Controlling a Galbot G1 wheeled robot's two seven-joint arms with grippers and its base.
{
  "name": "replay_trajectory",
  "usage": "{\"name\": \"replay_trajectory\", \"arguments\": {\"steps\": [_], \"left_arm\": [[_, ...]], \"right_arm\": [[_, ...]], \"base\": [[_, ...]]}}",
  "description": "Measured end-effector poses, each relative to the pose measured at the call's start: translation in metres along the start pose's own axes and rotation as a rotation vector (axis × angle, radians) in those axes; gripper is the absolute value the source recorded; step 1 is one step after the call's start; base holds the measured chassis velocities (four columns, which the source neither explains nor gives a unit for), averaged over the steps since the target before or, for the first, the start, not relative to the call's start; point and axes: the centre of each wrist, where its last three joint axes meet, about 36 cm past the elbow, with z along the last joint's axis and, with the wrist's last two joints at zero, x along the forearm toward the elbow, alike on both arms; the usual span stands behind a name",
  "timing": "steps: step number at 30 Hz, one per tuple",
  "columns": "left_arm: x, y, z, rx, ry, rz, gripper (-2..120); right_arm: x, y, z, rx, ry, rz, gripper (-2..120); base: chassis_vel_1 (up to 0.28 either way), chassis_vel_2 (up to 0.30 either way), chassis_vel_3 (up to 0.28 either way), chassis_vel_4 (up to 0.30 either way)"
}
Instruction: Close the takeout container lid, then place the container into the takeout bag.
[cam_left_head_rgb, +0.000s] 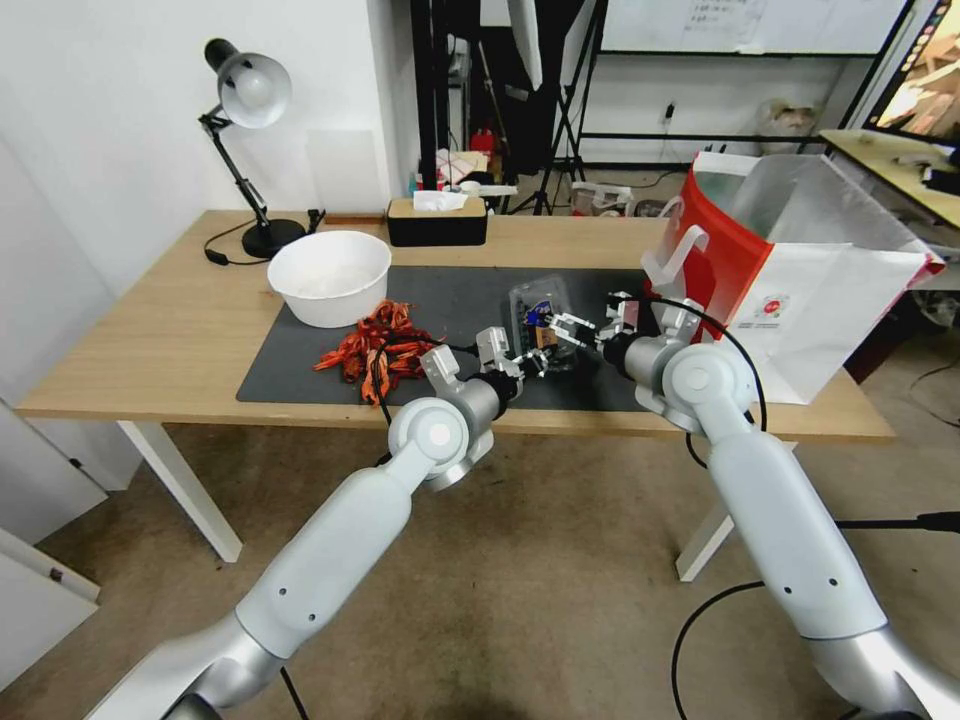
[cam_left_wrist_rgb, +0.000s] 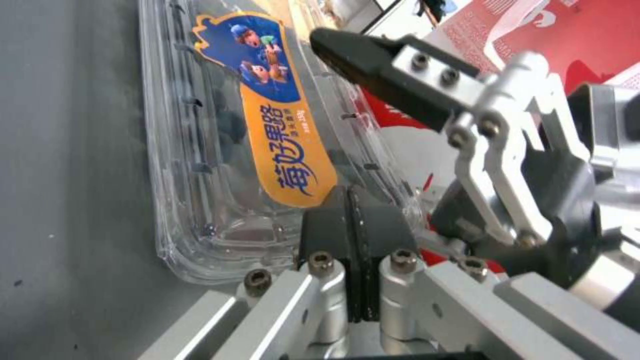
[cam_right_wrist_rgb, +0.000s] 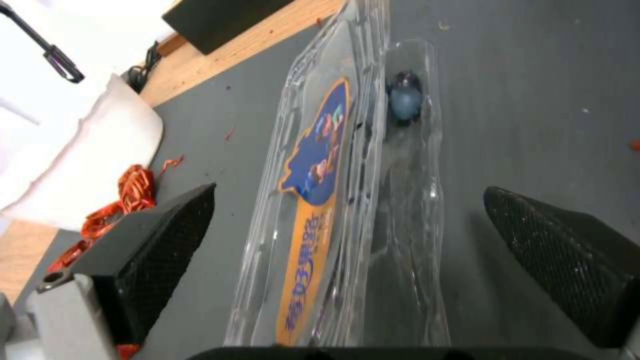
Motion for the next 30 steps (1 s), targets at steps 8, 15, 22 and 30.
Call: {"name": "replay_trajectory", "arguments": {"steps": [8, 15, 22, 30], "left_arm": [[0.002, 0.000, 0.000, 0.000, -0.002, -0.001, 0], [0.003, -0.002, -0.001, -0.001, -0.005, 0.003, 0], [0.004, -0.001, -0.001, 0.000, -0.005, 0.003, 0], [0.005, -0.002, -0.002, -0.002, -0.007, 0.001, 0]], "right_arm": [[-0.011, 0.003, -0.002, 0.009, 0.036, 0.016, 100], [-0.019, 0.005, 0.000, -0.005, 0.055, 0.008, 100], [-0.023, 0.005, 0.002, -0.027, 0.068, 0.002, 100], [-0.024, 0.006, 0.005, -0.037, 0.073, -0.006, 75]], "base": [[0.000, 0.000, 0.000, 0.000], [0.000, 0.000, 0.000, 0.000], [0.000, 0.000, 0.000, 0.000], [0.000, 0.000, 0.000, 0.000]]}}
